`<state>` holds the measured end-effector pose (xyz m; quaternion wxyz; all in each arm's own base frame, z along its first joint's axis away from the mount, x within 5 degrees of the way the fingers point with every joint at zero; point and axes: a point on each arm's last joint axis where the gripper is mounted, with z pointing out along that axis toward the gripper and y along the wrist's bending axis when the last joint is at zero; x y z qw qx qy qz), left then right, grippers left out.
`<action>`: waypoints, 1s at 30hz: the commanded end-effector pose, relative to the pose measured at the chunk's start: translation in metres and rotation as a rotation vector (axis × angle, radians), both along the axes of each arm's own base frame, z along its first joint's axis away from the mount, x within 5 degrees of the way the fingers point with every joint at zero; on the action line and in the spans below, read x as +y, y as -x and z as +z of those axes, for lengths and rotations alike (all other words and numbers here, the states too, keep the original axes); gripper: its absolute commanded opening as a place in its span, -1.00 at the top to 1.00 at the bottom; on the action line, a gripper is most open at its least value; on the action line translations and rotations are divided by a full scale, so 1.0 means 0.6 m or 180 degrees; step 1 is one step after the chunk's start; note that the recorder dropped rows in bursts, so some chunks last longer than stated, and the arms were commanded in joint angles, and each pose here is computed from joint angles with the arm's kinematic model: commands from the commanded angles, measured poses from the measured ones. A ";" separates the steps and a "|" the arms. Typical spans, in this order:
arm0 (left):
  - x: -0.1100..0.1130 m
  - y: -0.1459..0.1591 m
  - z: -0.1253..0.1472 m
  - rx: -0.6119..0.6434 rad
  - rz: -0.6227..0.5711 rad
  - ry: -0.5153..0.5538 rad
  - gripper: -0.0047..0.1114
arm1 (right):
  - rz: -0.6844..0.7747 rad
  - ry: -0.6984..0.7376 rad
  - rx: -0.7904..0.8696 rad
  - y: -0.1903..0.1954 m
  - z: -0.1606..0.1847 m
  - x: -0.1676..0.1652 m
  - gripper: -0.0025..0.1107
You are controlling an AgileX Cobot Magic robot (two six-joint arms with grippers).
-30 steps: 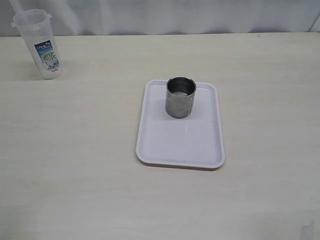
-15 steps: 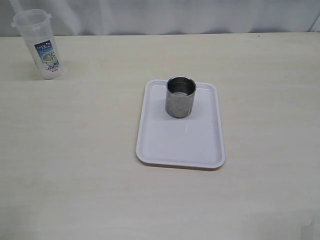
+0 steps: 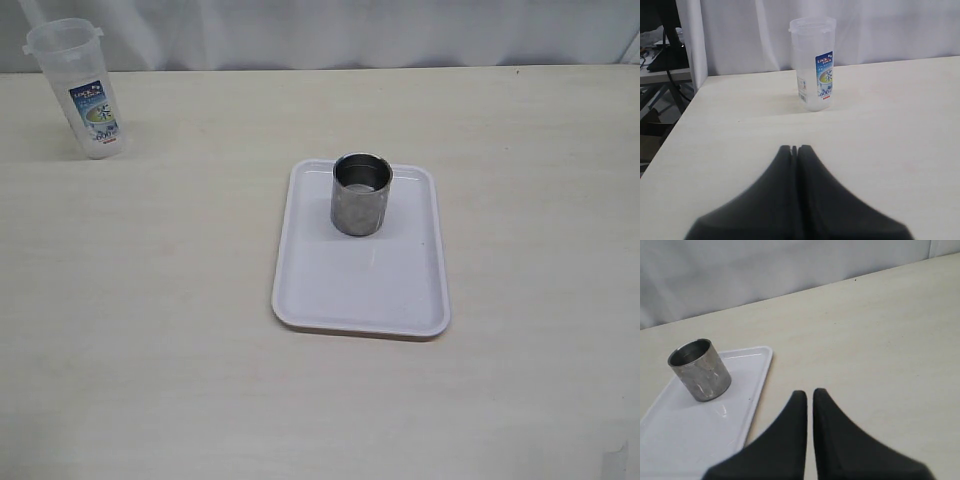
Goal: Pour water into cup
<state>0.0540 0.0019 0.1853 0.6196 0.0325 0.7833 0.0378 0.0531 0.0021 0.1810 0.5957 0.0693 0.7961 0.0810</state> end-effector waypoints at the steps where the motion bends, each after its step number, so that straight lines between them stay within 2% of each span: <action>1: 0.000 0.000 -0.001 -0.0018 -0.0013 0.0003 0.92 | 0.0087 0.0401 -0.0055 0.000 0.000 -0.001 0.88; 26: 0.000 0.000 -0.001 -0.0018 -0.0013 0.0003 0.92 | 0.0097 0.0437 -0.0064 0.000 0.000 -0.001 0.88; 30: 0.000 0.000 0.000 -0.0024 -0.0014 0.0003 0.92 | 0.0146 0.0613 -0.0100 -0.001 0.002 -0.001 0.88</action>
